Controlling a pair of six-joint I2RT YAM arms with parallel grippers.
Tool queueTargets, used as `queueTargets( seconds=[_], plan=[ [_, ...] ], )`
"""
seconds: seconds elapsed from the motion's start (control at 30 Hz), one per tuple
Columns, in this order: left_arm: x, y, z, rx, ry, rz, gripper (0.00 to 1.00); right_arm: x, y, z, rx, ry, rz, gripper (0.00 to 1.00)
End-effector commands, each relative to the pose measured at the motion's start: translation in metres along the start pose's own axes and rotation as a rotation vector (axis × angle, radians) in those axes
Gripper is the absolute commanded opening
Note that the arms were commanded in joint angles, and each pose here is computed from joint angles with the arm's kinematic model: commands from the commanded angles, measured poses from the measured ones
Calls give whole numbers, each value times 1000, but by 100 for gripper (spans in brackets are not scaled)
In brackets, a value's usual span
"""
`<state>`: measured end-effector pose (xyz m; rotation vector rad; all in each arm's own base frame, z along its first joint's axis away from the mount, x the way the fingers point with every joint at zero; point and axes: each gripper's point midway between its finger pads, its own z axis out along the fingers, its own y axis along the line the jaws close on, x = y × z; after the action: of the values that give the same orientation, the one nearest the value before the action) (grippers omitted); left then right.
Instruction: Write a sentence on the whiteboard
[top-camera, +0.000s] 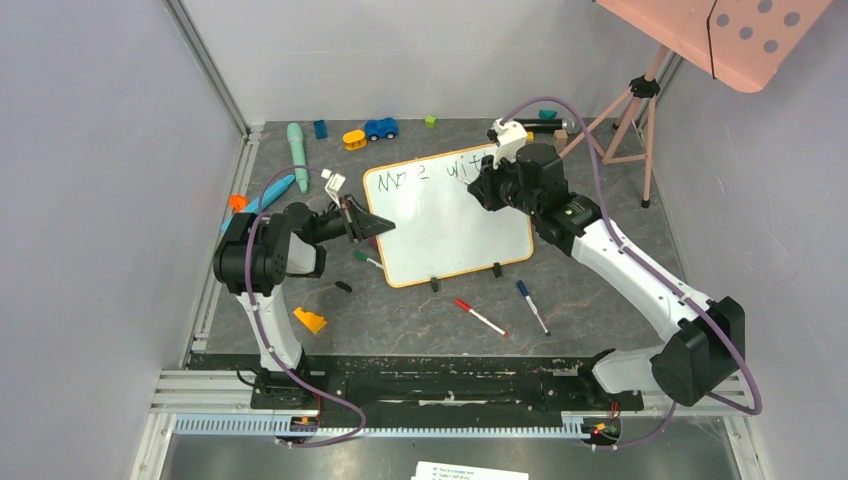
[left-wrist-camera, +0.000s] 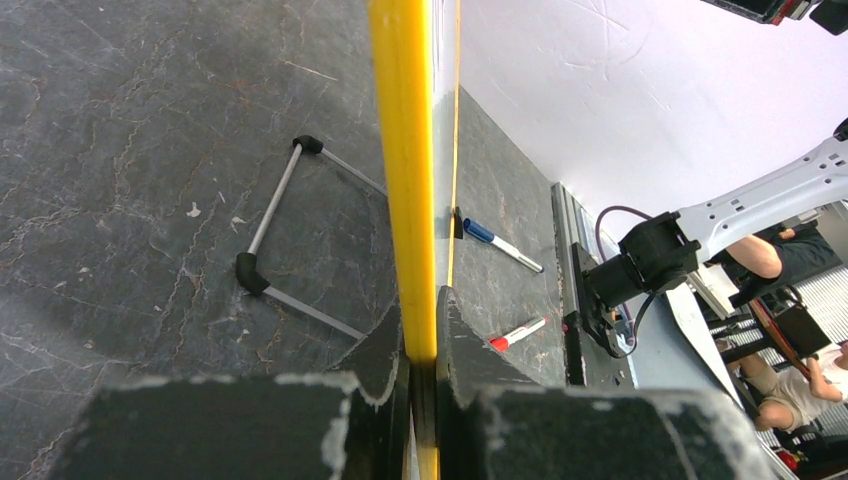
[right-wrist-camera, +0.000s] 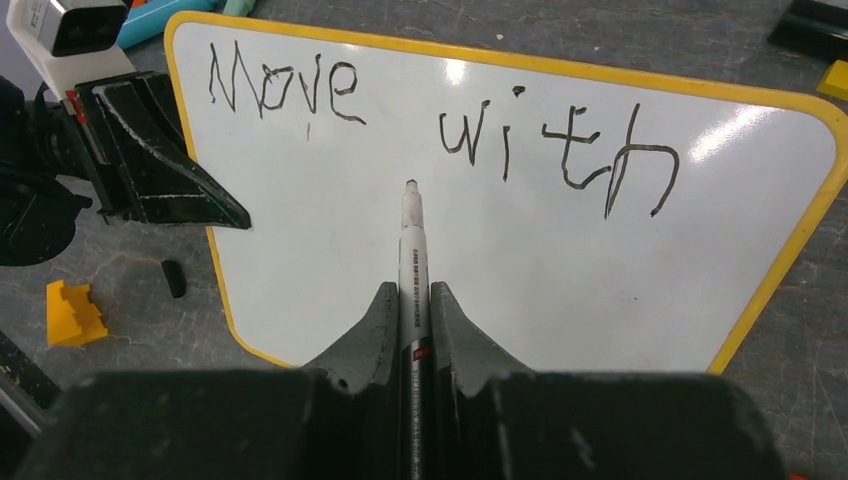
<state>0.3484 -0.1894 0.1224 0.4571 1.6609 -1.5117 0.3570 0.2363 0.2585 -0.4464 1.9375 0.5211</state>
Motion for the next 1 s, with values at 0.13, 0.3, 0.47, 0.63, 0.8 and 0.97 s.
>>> queueTargets(
  seconds=[0.13, 0.3, 0.47, 0.63, 0.8, 0.97],
  plan=[
    [-5, 20, 1, -21, -33, 266, 2, -17, 10, 20, 84, 20, 53, 0],
    [-4, 23, 1, -23, -32, 248, 2, -20, 30, 22, -21, 42, -11, 0],
    [-14, 23, 2, -55, -71, 229, 2, -20, 42, 34, -64, 90, -25, 0],
    [-16, 26, 2, -76, -90, 204, 2, -17, 58, 39, -99, 80, -88, 0],
    [-23, 29, 4, -97, -121, 165, 2, -8, 69, 37, -115, 54, -144, 0],
    [-24, 26, 6, -120, -145, 151, 2, 11, 69, 37, -60, 66, -184, 0]
  ],
)
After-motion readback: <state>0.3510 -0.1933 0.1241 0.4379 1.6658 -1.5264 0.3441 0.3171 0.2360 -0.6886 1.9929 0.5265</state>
